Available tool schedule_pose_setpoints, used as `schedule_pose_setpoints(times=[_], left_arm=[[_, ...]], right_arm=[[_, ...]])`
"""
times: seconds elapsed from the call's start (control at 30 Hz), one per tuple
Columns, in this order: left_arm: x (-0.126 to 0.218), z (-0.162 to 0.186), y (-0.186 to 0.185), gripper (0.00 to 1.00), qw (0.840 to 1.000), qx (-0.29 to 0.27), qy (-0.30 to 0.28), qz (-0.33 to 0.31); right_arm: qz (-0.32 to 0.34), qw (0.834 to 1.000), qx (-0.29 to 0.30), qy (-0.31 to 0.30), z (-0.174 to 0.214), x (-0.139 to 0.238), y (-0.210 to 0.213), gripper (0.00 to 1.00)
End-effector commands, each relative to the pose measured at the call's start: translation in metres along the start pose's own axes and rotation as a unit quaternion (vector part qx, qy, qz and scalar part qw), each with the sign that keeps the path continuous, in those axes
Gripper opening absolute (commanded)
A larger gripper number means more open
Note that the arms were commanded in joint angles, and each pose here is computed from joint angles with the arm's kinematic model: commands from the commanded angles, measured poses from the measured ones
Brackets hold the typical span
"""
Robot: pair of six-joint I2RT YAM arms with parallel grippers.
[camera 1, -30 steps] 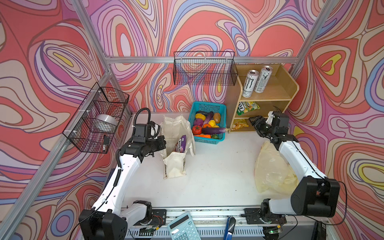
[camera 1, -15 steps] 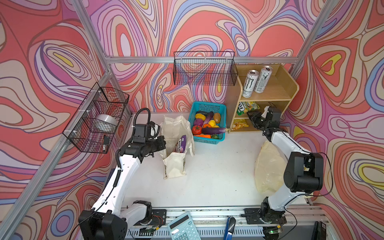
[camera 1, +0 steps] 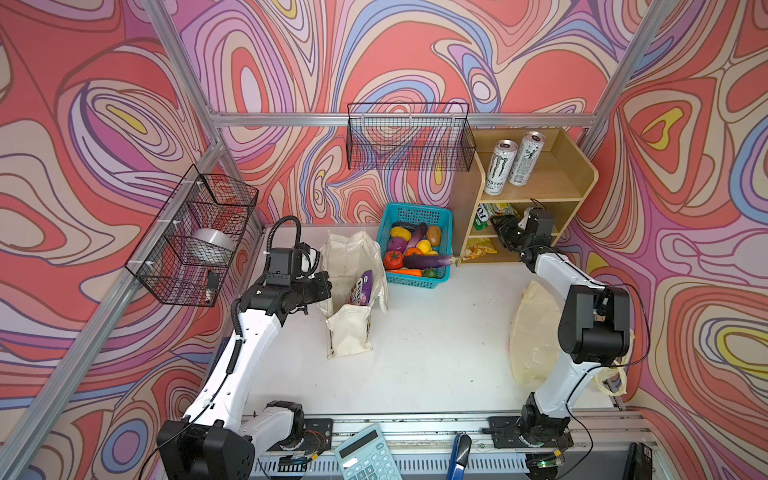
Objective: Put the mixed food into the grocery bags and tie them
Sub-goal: 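Reach the right gripper to the shelf and grasp the green snack bag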
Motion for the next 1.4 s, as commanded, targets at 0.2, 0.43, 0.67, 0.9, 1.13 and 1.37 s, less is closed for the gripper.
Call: schedule_pose_setpoints(times=[0.2,0.43,0.67,0.9,1.13,1.37], left_arm=[[0.006,-0.007,-0.003,0.0,1.0,0.005,-0.009,0.005],[0.004,-0.006,-0.002,0.0,1.0,0.009,-0.008,0.006],[0.005,-0.006,-0.002,0.0,1.0,0.009,-0.009,0.005],[0.007,-0.007,-0.003,0.0,1.0,0.009,-0.012,0.006],[0.009,-0.008,-0.005,0.0,1.0,0.009,-0.015,0.009],[0.007,-0.006,-0.006,0.0,1.0,0.011,-0.015,0.016]], right_arm=[[0.021,1.0,-0.022,0.007,-0.006,-0.027,-0.015,0.52],[0.009,0.999,-0.031,0.005,-0.007,-0.033,-0.013,0.29],[-0.006,1.0,-0.021,0.001,-0.007,-0.017,0.001,0.0],[-0.03,0.999,-0.01,-0.014,-0.001,0.024,0.023,0.0],[-0.051,0.998,0.012,-0.026,0.018,0.097,0.045,0.0],[-0.089,0.995,0.049,0.01,0.052,0.167,0.073,0.0]])
Point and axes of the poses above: each gripper's point midway between its finger pads, its own x axis back along the fingers, its own y axis along the line the jaws close on, z = x × y, the point moved 2 cm from there along x, back along the fingers, and after that the axes turned 10 degrees about -x, right-handed, at the moved point
